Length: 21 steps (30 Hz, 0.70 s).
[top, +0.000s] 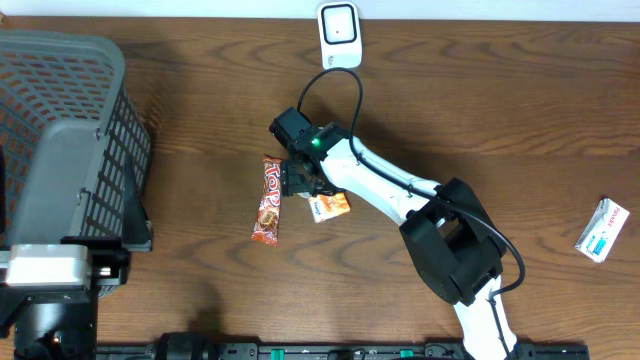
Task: Scan the item barcode
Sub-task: 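Lift the green-capped bottle upward with the right gripper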
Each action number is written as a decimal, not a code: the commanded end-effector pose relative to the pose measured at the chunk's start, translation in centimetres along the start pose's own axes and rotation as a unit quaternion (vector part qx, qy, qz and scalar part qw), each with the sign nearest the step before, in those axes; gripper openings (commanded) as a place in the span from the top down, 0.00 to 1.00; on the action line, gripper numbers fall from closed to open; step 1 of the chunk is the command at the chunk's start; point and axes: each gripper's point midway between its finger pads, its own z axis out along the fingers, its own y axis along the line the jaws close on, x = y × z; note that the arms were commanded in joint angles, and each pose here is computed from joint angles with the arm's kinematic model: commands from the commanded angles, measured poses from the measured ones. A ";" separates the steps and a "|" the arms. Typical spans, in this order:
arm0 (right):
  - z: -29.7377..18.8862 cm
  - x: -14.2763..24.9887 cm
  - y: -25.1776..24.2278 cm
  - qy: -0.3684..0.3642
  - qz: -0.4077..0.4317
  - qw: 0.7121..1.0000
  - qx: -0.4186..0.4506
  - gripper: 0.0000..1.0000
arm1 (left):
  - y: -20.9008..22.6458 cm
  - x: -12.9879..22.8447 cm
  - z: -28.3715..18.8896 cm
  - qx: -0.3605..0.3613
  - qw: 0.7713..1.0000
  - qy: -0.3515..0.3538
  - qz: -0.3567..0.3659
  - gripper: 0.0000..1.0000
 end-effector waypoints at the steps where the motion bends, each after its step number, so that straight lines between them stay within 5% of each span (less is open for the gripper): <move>1: 0.9 0.3 -0.7 0.007 -0.005 1.000 0.019 0.12 | 0.1 -0.4 -0.4 -0.003 1.000 -0.007 0.008 0.06; 16: 1.9 -0.5 -3.1 0.045 0.046 0.998 0.000 0.12 | 0.1 -0.3 -0.4 -0.003 1.000 -0.007 0.008 0.06; 21: 2.7 0.6 -4.0 0.068 0.050 0.996 0.020 0.20 | 0.1 -0.3 -0.4 -0.003 1.000 -0.007 0.008 0.06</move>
